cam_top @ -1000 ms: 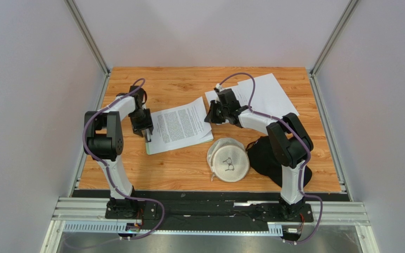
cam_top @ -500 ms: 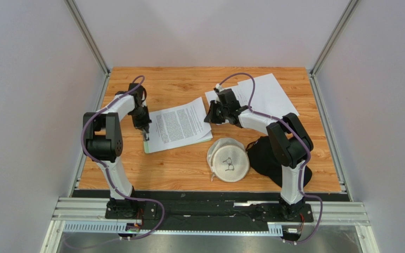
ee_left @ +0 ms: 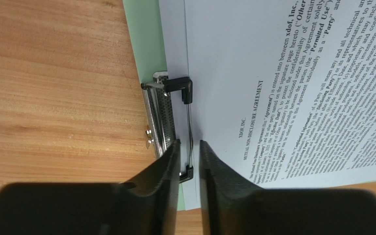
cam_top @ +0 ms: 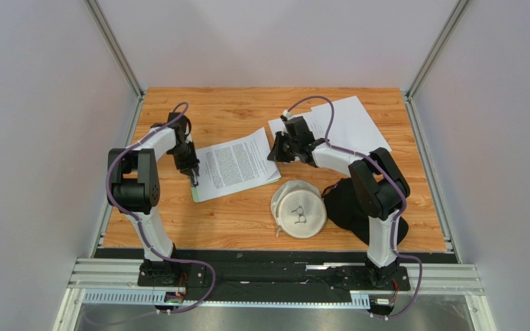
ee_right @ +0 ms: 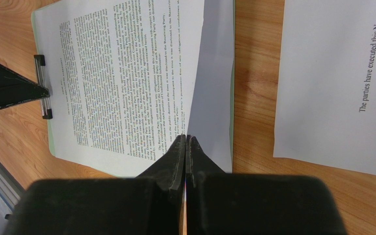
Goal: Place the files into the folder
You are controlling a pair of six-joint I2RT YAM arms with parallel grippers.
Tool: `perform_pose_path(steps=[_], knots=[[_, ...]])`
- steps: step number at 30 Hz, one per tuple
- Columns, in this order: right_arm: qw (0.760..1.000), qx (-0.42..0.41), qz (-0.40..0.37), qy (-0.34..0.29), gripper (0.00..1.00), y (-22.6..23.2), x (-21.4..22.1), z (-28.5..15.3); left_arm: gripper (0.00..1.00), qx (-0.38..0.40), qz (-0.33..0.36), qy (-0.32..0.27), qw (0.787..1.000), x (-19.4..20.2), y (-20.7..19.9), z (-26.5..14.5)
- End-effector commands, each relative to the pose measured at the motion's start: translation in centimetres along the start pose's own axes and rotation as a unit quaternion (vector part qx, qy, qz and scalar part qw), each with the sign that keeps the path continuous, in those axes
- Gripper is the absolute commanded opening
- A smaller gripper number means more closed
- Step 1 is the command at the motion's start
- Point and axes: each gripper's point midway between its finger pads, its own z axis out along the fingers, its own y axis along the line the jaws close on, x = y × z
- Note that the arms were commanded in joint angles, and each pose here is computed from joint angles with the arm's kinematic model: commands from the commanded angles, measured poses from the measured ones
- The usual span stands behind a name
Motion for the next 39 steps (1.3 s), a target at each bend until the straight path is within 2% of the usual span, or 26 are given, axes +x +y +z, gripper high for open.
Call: perform_pose_path(steps=[1,2,3,4,11,15,19,24,29,33,35,36,39], knots=[[0.999,-0.014,-0.023,-0.035,0.00,1.7,-2.3,-1.2,0.39,-0.002,-0.002,-0.040,0.999,-0.9,-0.1,-2.5],[0.999,-0.017,-0.023,-0.035,0.00,1.8,-2.3,-1.1,0.48,-0.001,-0.002,-0.046,0.999,-1.0,-0.2,-3.0],[0.999,-0.017,-0.021,-0.032,0.00,1.7,-2.2,-1.0,0.65,-0.002,-0.004,-0.047,0.999,-1.0,-0.2,-3.1],[0.999,-0.020,-0.020,-0.030,0.00,1.9,-2.0,-1.0,0.68,-0.007,-0.004,-0.050,0.999,-1.2,0.0,-3.4],[0.999,-0.023,-0.019,-0.031,0.00,1.9,-2.1,-1.0,0.67,-0.035,-0.001,-0.031,0.999,-1.0,0.9,-2.7],[0.999,-0.026,-0.017,-0.029,0.00,2.0,-1.9,-0.9,0.68,-0.027,0.002,-0.044,0.999,-1.2,0.6,-3.5],[0.999,-0.036,-0.010,-0.028,0.00,2.4,-1.9,-0.9,0.73,-0.084,0.006,-0.053,0.995,-1.2,2.9,-4.1],[0.999,-0.041,-0.005,-0.025,0.00,2.5,-1.7,-0.9,0.76,-0.080,0.003,-0.014,0.997,-0.3,4.5,-2.1],[0.999,-0.042,-0.007,-0.026,0.00,2.6,-1.7,-1.0,0.74,-0.079,0.016,0.004,0.997,-0.4,5.3,-1.0],[0.999,-0.043,-0.007,-0.026,0.00,2.7,-1.8,-0.9,0.62,-0.061,0.011,0.014,0.998,-0.7,4.9,-0.2],[0.999,-0.043,-0.008,-0.026,0.00,2.7,-1.7,-1.0,0.61,-0.044,0.010,0.024,0.999,-0.4,4.3,0.3],[0.999,-0.042,-0.008,-0.026,0.00,2.6,-1.7,-1.0,0.56,-0.042,0.010,0.027,0.999,-0.2,4.3,0.4],[0.999,-0.043,-0.009,-0.028,0.00,2.7,-1.9,-1.1,0.49,-0.041,0.009,0.025,0.999,-0.2,4.2,0.3]])
